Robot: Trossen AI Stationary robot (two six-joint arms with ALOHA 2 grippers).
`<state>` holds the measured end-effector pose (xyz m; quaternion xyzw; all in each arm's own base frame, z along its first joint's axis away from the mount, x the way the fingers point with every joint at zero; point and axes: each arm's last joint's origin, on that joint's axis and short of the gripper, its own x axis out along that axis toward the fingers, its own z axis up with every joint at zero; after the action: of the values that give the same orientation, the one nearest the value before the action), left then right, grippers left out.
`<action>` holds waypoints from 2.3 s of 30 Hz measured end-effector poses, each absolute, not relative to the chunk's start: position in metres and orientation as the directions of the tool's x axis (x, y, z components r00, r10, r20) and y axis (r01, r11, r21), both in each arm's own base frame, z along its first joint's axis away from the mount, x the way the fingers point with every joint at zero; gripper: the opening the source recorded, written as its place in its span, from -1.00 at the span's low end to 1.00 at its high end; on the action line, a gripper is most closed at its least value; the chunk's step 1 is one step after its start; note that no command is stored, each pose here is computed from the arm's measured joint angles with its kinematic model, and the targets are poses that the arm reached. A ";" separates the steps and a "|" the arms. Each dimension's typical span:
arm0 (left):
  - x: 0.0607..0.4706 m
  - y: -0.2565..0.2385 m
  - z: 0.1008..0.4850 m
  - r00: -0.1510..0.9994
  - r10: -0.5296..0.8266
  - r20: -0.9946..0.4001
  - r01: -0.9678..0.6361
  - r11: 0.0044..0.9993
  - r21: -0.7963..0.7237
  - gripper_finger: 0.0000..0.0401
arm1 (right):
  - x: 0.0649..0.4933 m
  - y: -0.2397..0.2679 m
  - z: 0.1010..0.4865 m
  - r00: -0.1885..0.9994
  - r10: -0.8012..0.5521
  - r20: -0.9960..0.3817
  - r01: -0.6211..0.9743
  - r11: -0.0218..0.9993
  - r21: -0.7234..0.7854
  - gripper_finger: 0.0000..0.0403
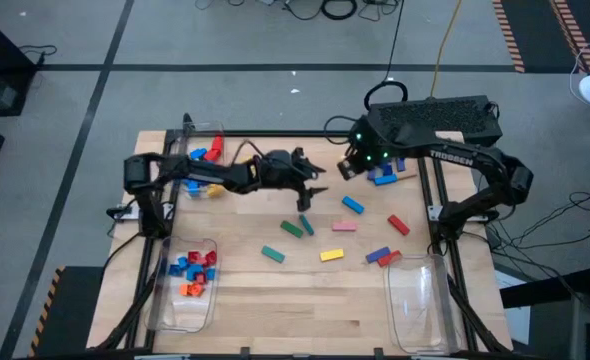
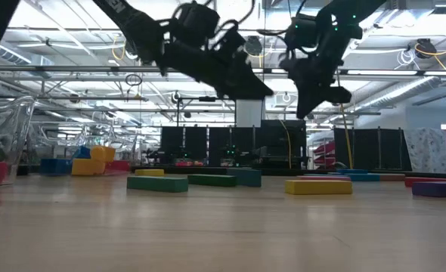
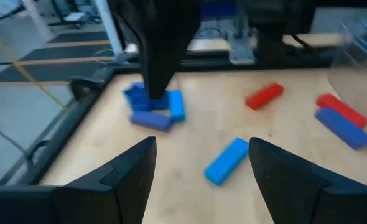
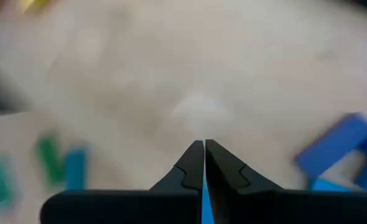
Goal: Sort blocks by size
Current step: Put the blue four stud game piece into the bottom left transparent bin
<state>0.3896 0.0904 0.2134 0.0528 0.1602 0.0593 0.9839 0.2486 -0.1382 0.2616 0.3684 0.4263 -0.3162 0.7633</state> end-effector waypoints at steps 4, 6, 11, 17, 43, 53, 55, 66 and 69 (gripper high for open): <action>0.373 0.101 0.241 0.942 0.172 -0.288 -0.157 0.985 0.074 0.29 | 0.250 -0.135 0.248 0.258 -0.435 -0.863 0.940 0.319 0.120 -1.00; 0.364 0.103 0.254 0.940 0.181 -0.288 -0.172 0.983 0.056 0.29 | 0.242 -0.138 0.238 0.105 -0.466 -0.879 0.989 0.143 0.043 -1.00; 0.341 0.098 0.286 0.943 0.168 -0.286 -0.174 0.985 0.005 0.29 | 0.225 -0.146 0.231 -0.067 -0.433 -0.899 0.987 -0.162 0.004 -1.00; 0.311 0.084 0.332 0.979 0.122 -0.163 -0.123 0.992 0.006 0.29 | 0.229 -0.149 0.221 -0.100 -0.424 -0.900 0.933 -0.355 0.064 -1.00; 0.259 0.062 0.368 0.975 0.139 -0.176 -0.138 0.990 0.015 0.29 | 0.234 -0.165 0.159 -0.325 -0.216 -0.921 0.562 -0.827 -0.005 -1.00; 0.259 0.063 0.367 0.971 0.144 -0.191 -0.129 0.988 0.090 0.29 | 0.224 -0.188 0.159 -0.311 -0.246 -0.918 0.438 -0.894 0.092 -1.00; 0.259 0.063 0.366 0.970 0.144 -0.198 -0.128 0.988 0.089 0.29 | 0.221 -0.191 0.159 -0.318 -0.244 -0.916 0.410 -0.907 0.099 -1.00; 0.258 0.063 0.365 0.966 0.143 -0.217 -0.118 0.985 0.122 0.29 | 0.213 -0.204 0.153 -0.346 -0.249 -0.905 0.421 -0.903 0.088 -1.00; 0.258 0.063 0.365 0.966 0.143 -0.217 -0.112 0.983 0.148 0.29 | 0.214 -0.205 0.152 -0.348 -0.262 -0.900 0.460 -0.884 0.080 -1.00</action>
<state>0.2583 0.0628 0.3646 0.0675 0.1139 0.0644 0.9891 0.2141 -0.2048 0.1521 0.5263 0.0938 -0.8156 0.2214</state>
